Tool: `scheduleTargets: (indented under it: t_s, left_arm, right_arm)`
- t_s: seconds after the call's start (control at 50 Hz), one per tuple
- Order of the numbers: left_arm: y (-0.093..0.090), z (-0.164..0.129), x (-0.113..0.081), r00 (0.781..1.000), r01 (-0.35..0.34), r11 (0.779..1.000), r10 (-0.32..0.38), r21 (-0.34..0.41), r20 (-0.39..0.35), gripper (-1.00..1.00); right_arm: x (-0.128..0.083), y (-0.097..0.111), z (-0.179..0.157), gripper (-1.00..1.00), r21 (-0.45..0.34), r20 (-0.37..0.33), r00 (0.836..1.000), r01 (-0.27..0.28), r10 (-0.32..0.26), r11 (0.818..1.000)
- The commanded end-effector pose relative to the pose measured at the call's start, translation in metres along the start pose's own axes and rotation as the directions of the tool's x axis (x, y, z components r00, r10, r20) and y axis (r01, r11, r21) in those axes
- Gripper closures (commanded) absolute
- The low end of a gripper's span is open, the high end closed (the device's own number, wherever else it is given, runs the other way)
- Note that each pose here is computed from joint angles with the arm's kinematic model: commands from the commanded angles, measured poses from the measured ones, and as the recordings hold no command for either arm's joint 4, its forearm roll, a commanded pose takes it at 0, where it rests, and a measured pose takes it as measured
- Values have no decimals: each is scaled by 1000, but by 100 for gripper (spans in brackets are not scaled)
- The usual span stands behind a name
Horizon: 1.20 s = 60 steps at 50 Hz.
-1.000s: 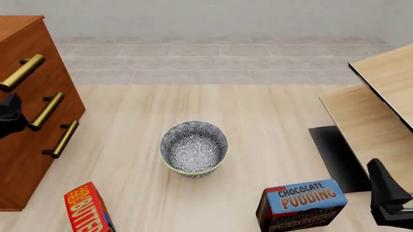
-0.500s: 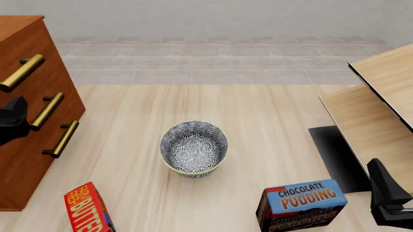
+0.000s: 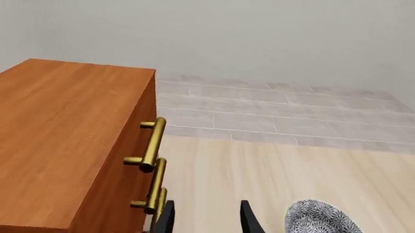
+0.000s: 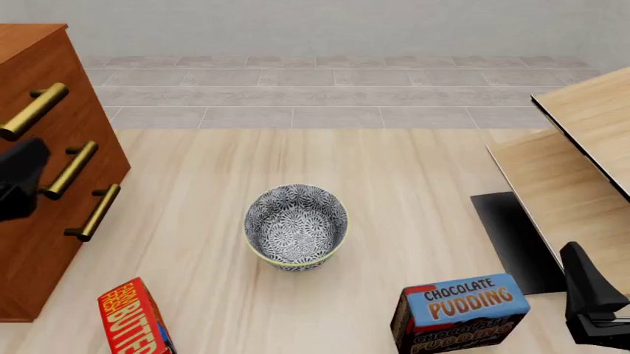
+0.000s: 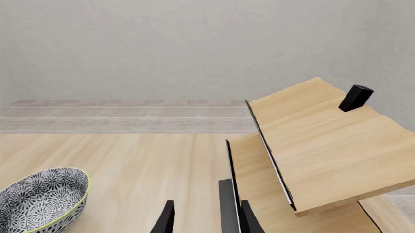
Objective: Close the top drawer of the cabinet and put the bowl on top of it.
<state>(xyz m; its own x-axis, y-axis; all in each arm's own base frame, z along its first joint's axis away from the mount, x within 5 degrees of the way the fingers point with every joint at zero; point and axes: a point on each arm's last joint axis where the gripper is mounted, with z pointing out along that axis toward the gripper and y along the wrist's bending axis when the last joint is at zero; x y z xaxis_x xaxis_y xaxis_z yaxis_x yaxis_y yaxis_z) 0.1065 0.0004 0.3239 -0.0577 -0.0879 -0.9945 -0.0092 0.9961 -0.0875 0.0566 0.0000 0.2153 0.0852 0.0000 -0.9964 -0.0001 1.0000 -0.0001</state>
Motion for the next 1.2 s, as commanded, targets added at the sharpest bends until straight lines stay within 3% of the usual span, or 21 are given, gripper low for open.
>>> scheduleTargets:
  t_s: [0.02,0.12,0.22,0.34,0.36,0.44,0.52,0.6,0.68,0.72,0.78,0.82,0.96,1.2]
  left_arm:
    - [-11,-15,-12,999,-8,995,12,99,-46,-100]
    - [-13,-33,-23,998,-61,987,61,147,4,-100]
    - [-19,-28,-19,993,-30,979,52,203,-103,-100]
    - [-20,-37,-30,993,-108,965,118,238,-26,-100]
    - [-21,-33,-29,995,-70,970,86,233,-59,-100]
    - [-25,-21,-22,985,-70,966,106,247,-138,-100]
    - [-25,-23,-27,981,-114,960,150,255,-125,-100]
    - [-26,-23,-31,980,-109,959,148,262,-135,-100]
    - [-32,-16,-31,969,-87,952,149,294,-197,-100]
    - [-38,-15,-35,966,-106,932,179,346,-186,-100]
    - [-37,-14,-36,966,-76,942,151,326,-211,-100]
    - [-41,-4,-27,951,-64,940,160,335,-265,-100]
    - [-50,12,-18,924,-50,934,178,354,-339,-100]
    - [-60,25,-17,906,-20,929,172,368,-386,-100]
  right_arm:
    - [1,0,0,-100,0,0,1000,0,0,1000]
    - [1,0,0,-100,0,0,1000,0,0,1000]
    - [1,0,0,-100,0,1,1000,0,0,1000]
    - [1,0,0,-100,0,0,1000,0,0,1000]
    - [1,0,0,-100,0,0,1000,0,0,1000]
    - [1,0,0,-100,0,0,1000,0,0,1000]
    - [1,0,0,-100,0,1,1000,0,0,1000]
    - [1,0,0,-100,0,0,1000,0,0,1000]
    - [1,0,0,-100,0,0,1000,0,0,1000]
    - [1,0,0,-100,0,0,1000,0,0,1000]
    - [1,0,0,-100,0,1,1000,0,0,1000]
    - [1,0,0,-100,0,0,1000,0,0,1000]
    - [1,0,0,-100,0,1,1000,0,0,1000]
    - [1,0,0,-100,0,0,1000,0,0,1000]
